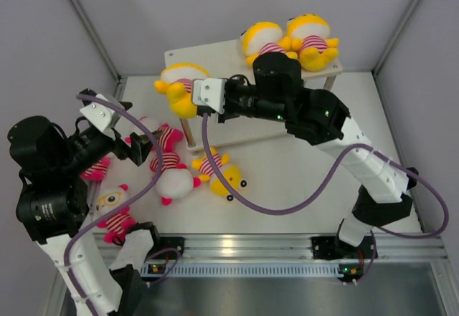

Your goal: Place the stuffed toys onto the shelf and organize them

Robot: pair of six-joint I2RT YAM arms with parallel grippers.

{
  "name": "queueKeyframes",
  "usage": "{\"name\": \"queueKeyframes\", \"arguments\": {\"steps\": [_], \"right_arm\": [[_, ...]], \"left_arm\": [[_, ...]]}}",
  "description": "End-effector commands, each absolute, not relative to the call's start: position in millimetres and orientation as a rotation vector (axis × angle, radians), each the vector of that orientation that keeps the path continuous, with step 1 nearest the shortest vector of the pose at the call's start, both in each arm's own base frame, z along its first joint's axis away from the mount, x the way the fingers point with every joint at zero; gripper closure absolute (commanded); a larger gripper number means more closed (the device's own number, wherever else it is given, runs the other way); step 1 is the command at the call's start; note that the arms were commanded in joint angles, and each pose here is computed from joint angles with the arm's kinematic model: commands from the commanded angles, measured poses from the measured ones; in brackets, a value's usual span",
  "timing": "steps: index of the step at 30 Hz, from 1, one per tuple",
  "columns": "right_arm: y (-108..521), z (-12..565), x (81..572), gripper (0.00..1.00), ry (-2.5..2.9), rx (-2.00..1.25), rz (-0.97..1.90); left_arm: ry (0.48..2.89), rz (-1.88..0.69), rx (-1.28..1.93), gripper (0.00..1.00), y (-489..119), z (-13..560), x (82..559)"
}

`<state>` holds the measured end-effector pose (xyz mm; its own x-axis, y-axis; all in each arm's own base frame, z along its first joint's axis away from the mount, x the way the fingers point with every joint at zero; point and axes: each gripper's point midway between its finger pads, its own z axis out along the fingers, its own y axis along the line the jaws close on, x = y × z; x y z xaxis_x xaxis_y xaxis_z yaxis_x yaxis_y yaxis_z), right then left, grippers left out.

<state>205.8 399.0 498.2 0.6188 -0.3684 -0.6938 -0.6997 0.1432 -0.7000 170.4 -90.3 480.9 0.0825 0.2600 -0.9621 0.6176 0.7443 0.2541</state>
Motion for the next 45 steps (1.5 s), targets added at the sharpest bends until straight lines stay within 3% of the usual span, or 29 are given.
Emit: {"name": "queueKeyframes", "arguments": {"steps": [1, 5, 14, 28, 38, 41, 42, 45], "right_arm": [[405.6, 503.3, 231.3, 1.00, 0.793, -1.521, 0.296], [403.3, 471.5, 280.9, 1.00, 0.837, -1.584, 0.227], [391.3, 444.9, 331.8, 1.00, 0.903, -1.602, 0.255], [314.1, 443.8, 387.1, 1.00, 1.051, -1.551, -0.003], [295.7, 448.5, 386.6, 1.00, 1.051, -1.552, -0.060], [294.4, 453.3, 384.9, 0.86, 1.049, -1.534, -0.059], [294.3, 455.0, 382.6, 0.68, 1.045, -1.532, -0.048], [295.7, 466.9, 370.8, 0.54, 1.016, -1.513, -0.011]], "left_arm": [[1.449, -0.365, 0.796, 0.01, -98.1, 495.5, 179.2], [1.494, -0.404, 0.800, 0.01, -93.1, 483.6, 205.8], [1.595, -0.527, 0.737, 0.01, -84.7, 468.0, 258.1], [1.634, -0.546, 0.739, 0.01, -81.6, 450.1, 269.8], [1.634, -0.546, 0.742, 0.01, -82.3, 447.9, 266.7], [1.629, -0.541, 0.746, 0.01, -82.8, 448.4, 264.2], [1.634, -0.542, 0.745, 0.01, -82.6, 445.8, 264.1], [1.635, -0.535, 0.747, 0.01, -82.2, 443.4, 263.2]]}}
